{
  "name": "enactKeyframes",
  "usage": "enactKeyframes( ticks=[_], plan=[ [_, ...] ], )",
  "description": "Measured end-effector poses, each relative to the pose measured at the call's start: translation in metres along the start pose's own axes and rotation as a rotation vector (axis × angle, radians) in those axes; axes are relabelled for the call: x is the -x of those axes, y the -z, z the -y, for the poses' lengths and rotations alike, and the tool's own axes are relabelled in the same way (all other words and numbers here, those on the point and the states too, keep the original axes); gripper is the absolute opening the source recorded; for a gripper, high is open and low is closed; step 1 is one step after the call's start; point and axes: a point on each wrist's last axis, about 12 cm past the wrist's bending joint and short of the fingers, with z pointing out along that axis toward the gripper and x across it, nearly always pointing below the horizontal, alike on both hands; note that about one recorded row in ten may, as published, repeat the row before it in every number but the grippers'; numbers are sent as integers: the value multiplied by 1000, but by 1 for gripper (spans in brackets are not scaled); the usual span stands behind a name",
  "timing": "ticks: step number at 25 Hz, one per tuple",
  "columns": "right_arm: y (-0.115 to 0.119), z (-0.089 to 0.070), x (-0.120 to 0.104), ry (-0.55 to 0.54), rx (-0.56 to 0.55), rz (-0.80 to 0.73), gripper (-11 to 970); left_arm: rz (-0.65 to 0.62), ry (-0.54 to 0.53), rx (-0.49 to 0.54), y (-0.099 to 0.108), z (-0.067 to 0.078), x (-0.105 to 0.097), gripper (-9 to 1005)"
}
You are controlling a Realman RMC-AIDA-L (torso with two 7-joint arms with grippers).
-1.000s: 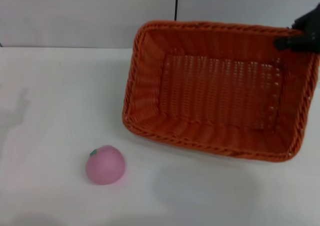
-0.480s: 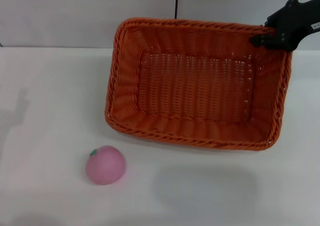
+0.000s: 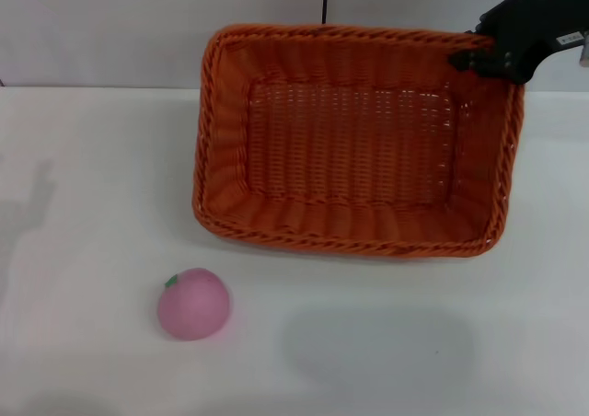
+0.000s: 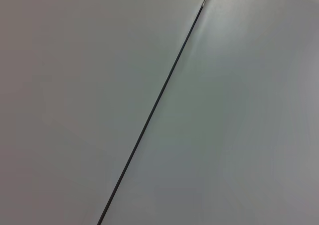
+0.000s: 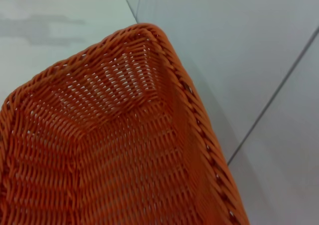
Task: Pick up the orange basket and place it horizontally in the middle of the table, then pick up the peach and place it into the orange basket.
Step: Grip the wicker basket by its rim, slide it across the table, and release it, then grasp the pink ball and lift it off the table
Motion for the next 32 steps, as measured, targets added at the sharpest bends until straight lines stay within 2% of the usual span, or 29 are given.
enactKeyframes(
  ticks=[4,11,14,17,18,19,20,21,22,23,24,25,26,27,28,29,31,32],
  plan=[
    [-5,1,5,10,-8,-1,185,0,1,0,0,0,0,753],
    [-6,9,7,13,-141,27,193,-5,13,-2,-7,2,-5,752],
    [-2,9,6,15,-182,59,324,-8,15,-2,-9,1,-6,752],
    [11,3,5,8,-247,162,454,-11,13,-3,-11,1,-7,752],
    [20,-5,0,-16,-275,234,498,-14,10,-9,-13,0,-7,752],
    [20,-5,0,-16,-275,234,541,-14,10,-9,-13,0,-7,751],
    [28,-20,-9,-59,-287,335,584,-18,9,-16,-14,0,-7,751],
    [32,-28,-15,-88,-290,392,599,-25,7,-25,-15,-1,-6,751],
    [32,-28,-15,-88,-290,392,613,-25,7,-25,-15,-1,-6,751],
    [39,-44,-29,-157,-293,524,628,-35,4,-41,-16,-1,-6,751],
    [44,-54,-38,-191,-300,607,643,-65,1,-79,-17,-1,-6,751],
    [52,-71,-56,-234,-330,732,643,-108,9,-135,-19,-1,-7,750],
    [52,-71,-56,-234,-330,732,643,-108,9,-135,-19,-1,-7,748],
    [59,-88,-77,-280,-372,836,643,-136,16,-178,-21,0,-7,747],
    [59,-88,-77,-280,-372,836,643,-136,16,-178,-21,0,-7,745],
    [62,-97,-88,-304,-400,888,643,-196,36,-257,-26,1,-8,744],
    [63,-113,-109,-352,-459,969,643,-196,36,-257,-26,1,-8,741],
    [63,-131,-132,-400,-543,1036,643,-196,36,-257,-26,1,-8,739]
  ],
)
